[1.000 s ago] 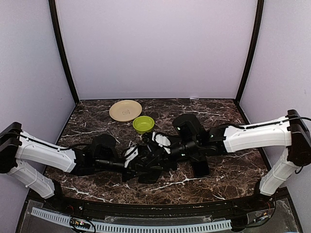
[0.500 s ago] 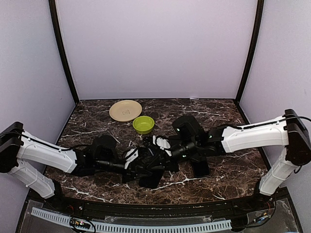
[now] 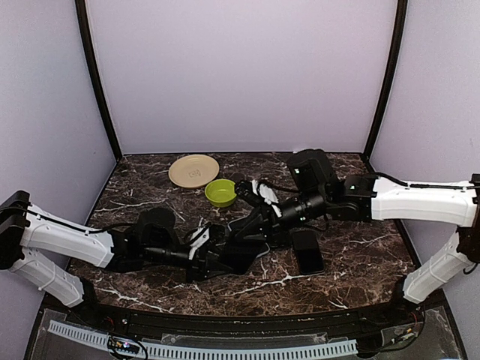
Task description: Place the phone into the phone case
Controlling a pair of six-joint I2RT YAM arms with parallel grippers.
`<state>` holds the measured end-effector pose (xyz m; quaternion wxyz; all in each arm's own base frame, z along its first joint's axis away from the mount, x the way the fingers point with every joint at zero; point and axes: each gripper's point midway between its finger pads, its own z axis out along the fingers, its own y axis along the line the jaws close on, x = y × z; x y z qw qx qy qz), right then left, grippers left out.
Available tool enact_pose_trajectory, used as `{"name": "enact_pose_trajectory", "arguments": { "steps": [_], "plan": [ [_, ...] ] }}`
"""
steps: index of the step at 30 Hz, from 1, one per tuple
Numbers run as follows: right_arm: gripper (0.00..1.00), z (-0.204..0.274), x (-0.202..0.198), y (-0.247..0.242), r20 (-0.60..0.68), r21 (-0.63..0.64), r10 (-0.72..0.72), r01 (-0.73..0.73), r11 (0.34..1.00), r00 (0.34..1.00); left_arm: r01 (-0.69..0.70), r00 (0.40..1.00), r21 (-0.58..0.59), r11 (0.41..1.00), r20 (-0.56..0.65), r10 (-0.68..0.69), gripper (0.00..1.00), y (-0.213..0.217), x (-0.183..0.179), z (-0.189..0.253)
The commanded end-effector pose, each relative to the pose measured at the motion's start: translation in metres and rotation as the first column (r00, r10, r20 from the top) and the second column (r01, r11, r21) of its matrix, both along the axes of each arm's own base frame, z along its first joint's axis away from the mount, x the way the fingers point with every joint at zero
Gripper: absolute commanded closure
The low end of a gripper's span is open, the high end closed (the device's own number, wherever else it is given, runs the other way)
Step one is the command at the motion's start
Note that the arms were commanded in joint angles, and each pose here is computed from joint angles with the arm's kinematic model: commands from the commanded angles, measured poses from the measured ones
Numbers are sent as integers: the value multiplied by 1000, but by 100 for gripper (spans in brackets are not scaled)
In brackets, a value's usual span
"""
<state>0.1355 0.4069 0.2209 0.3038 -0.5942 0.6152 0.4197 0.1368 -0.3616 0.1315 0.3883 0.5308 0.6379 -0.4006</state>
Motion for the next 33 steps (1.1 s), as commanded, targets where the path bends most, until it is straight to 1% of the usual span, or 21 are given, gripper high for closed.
{"name": "enact_pose_trajectory", "arguments": {
  "steps": [1, 2, 3, 4, 5, 7, 8, 9, 10, 11, 12, 13, 14, 15, 16, 17, 18, 19, 22, 25, 33],
  "plan": [
    [100, 64, -7, 2, 60, 155, 38, -47, 987, 997, 25, 1000, -36, 999, 1, -25, 71, -5, -4, 21],
    [100, 66, -8, 2, 60, 156, 39, -48, 987, 997, 22, 1000, -44, 999, 5, -22, 76, -6, -3, 25],
    [100, 68, -8, 1, 60, 158, 39, -48, 986, 997, 17, 1000, -53, 998, 9, -17, 86, -7, -1, 29],
    [100, 69, -8, 1, 58, 159, 37, -45, 986, 998, 11, 1000, -67, 998, 18, -9, 91, -7, 0, 35],
    [100, 70, -9, 0, 55, 160, 34, -43, 986, 998, 4, 1000, -83, 997, 21, -3, 98, -7, 1, 41],
    [100, 71, -8, -1, 50, 158, 25, -32, 987, 998, -10, 999, -129, 992, 35, 14, 100, -6, 2, 56],
    [97, 71, -6, -2, 50, 156, 10, -18, 988, 999, -14, 999, -148, 989, 37, 20, 100, -6, 2, 62],
    [88, 70, -4, -3, 49, 154, -11, 3, 988, 999, -20, 999, -190, 982, 43, 29, 100, -4, 2, 74],
    [71, 68, -1, -5, 48, 153, -35, 28, 988, 998, -27, 999, -213, 977, 34, 35, 100, -3, 2, 79],
    [58, 66, 2, -7, 49, 155, -60, 51, 987, 997, -34, 999, -262, 964, 26, 43, 100, -1, 1, 91],
    [48, 64, 4, -9, 42, 157, -78, 70, 985, 996, -35, 999, -286, 958, 23, 43, 100, 0, 0, 97],
    [40, 66, 6, -11, 38, 178, -93, 85, 980, 995, -37, 999, -332, 943, 19, 46, 100, 2, -2, 108],
    [36, 65, 6, -12, 26, 190, -98, 92, 978, 995, -37, 999, -352, 935, 18, 46, 100, 3, -3, 113],
    [33, 65, 6, -13, 13, 201, -103, 99, 975, 995, -37, 999, -387, 921, 17, 47, 100, 5, -4, 121],
    [32, 67, 6, -13, 8, 224, -105, 100, 969, 994, -38, 999, -400, 916, 10, 46, 100, 6, -5, 124],
    [32, 65, 4, -14, -23, 234, -108, 110, 966, 994, -29, 999, -414, 910, 14, 38, 100, 6, -6, 129],
    [33, 68, 4, -13, -28, 256, -103, 107, 961, 994, -26, 999, -416, 909, 12, 34, 100, 6, -6, 130],
    [37, 69, 3, -12, -47, 272, -96, 105, 957, 994, -23, 1000, -410, 912, 7, 29, 100, 5, -7, 129],
    [50, 78, -1, -6, -86, 318, -58, 83, 944, 995, -20, 1000, -395, 918, -2, 21, 100, 1, -6, 126],
    [60, 84, -4, -2, -104, 351, -33, 68, 934, 994, -16, 1000, -393, 919, -8, 14, 100, 1, -7, 125],
    [99, 85, -8, 3, -125, 358, 8, 37, 933, 992, -15, 1000, -376, 926, -25, 6, 100, 0, -8, 119]
  ]
}}
